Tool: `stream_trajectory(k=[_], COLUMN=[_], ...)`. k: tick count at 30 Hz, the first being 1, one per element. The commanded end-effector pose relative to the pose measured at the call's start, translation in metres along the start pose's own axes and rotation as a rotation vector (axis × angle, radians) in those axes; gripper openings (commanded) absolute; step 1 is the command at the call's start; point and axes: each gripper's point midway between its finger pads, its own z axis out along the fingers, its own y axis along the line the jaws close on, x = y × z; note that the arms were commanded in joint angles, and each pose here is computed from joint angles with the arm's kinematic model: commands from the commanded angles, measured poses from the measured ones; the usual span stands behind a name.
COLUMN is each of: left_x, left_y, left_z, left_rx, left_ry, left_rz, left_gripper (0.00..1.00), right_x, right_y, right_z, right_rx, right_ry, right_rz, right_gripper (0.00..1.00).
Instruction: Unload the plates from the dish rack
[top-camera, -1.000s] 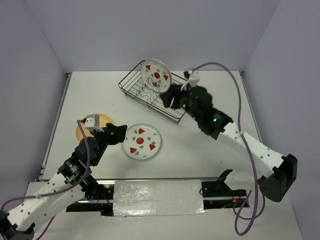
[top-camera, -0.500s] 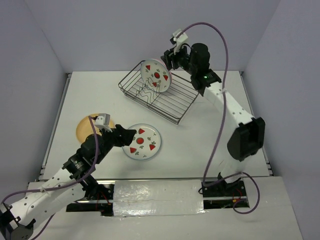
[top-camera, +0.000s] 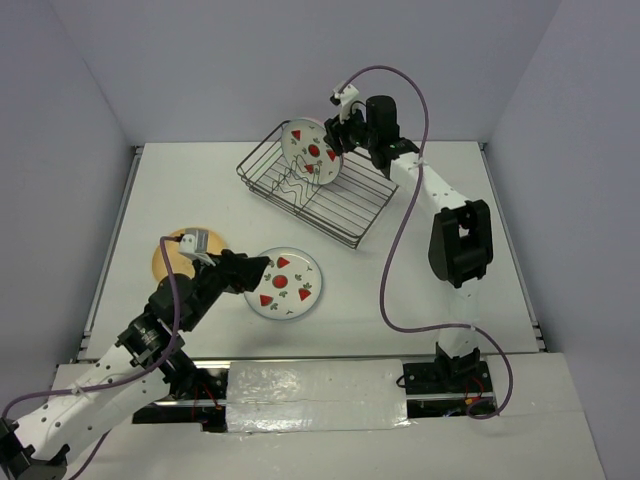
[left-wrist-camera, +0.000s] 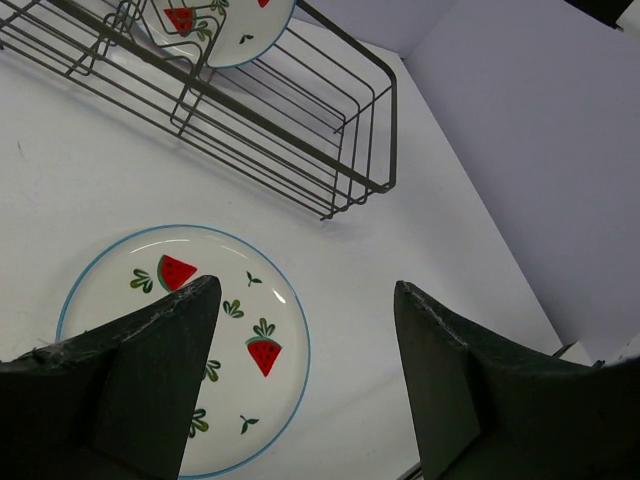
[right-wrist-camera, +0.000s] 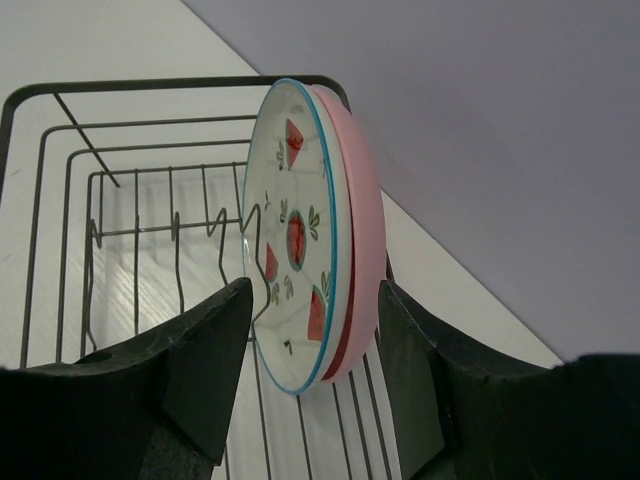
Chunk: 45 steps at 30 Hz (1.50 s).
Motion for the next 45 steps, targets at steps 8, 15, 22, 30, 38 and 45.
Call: stream_trajectory(k=[8, 15, 22, 30, 38, 45], left_x=[-0.009, -0.015, -0.022, -0.016, -0.018, -0.019], left_y=[-0.013, -0.01, -0.005, -0.004, -0.002, -0.002], left_z=[0.004, -0.002, -0.006, 0.0, 0.0, -0.001], left_rx=[0.049, 0.046, 0.023, 0.013, -0.003, -0.001], left_ry=[-0.035, -0.077, -0.11, -0.084, -0.095, -0.094], left_rz=[-0.027, -0.049, -0.047, -0.04, -0.036, -0.034], left_gripper=[0.82, 0.81, 0.81, 0.81, 0.81, 0.81], right_x=[-0.012, -0.001, 0.017, 0.031, 0.042, 0.046], right_y=[-0.006, -0.005, -0.002, 0.0, 0.009, 0.02], right_z=[0.005, 0.011, 0.022, 0.025, 0.036, 0.045], right_rx=[-0.008, 0.011, 0.006, 0.005, -0.029, -0.038], right_ry=[-0.05, -0.047, -0.014, 0.017, 0.053, 0.068], right_rz=[0.005, 0.093, 0.139, 0.139, 0.161, 0.146], right_gripper=[0.6, 0.59, 0.58, 0.57, 0.57, 0.56])
